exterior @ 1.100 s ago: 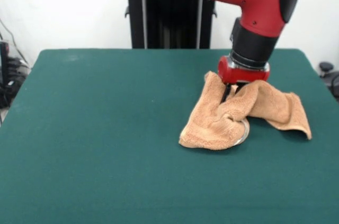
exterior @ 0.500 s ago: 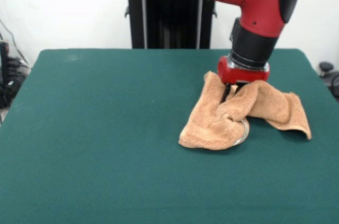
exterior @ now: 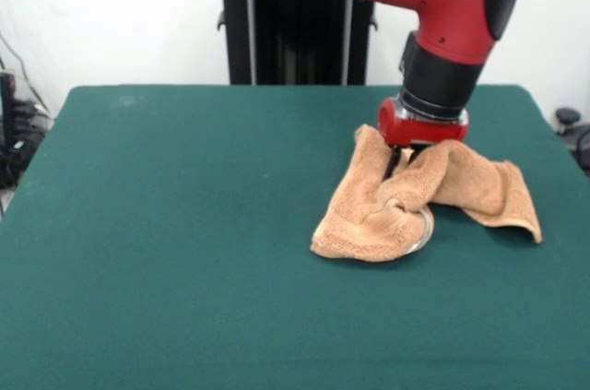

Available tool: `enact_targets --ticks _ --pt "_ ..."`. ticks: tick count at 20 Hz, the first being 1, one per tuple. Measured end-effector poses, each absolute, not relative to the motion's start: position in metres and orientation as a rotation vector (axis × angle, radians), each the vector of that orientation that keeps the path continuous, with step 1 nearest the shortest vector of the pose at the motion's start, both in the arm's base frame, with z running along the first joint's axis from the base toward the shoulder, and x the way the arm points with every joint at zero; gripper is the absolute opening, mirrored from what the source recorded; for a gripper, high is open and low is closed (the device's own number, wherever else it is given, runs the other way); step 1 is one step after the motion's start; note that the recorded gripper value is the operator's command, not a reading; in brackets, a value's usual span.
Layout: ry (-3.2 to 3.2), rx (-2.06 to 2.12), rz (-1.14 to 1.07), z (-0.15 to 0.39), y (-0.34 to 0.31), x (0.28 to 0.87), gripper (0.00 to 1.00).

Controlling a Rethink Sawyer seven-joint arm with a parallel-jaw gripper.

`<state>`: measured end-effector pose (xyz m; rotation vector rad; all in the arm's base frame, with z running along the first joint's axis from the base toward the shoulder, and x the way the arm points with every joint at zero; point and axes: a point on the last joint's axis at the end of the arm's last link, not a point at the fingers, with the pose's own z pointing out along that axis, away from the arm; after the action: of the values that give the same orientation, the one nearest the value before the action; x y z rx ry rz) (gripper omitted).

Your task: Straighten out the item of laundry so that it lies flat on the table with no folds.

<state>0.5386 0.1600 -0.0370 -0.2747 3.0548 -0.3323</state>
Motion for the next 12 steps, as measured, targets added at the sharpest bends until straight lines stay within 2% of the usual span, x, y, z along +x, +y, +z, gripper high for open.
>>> enact_targets --ticks 4,5,12 --pt "3.050 -0.276 -0.333 -0.037 0.160 0.538 0.00" --pt "3.045 -0.273 -0.339 -0.037 0.157 0.539 1.00" --pt "3.041 -0.253 -0.360 -0.034 0.146 0.541 1.00"
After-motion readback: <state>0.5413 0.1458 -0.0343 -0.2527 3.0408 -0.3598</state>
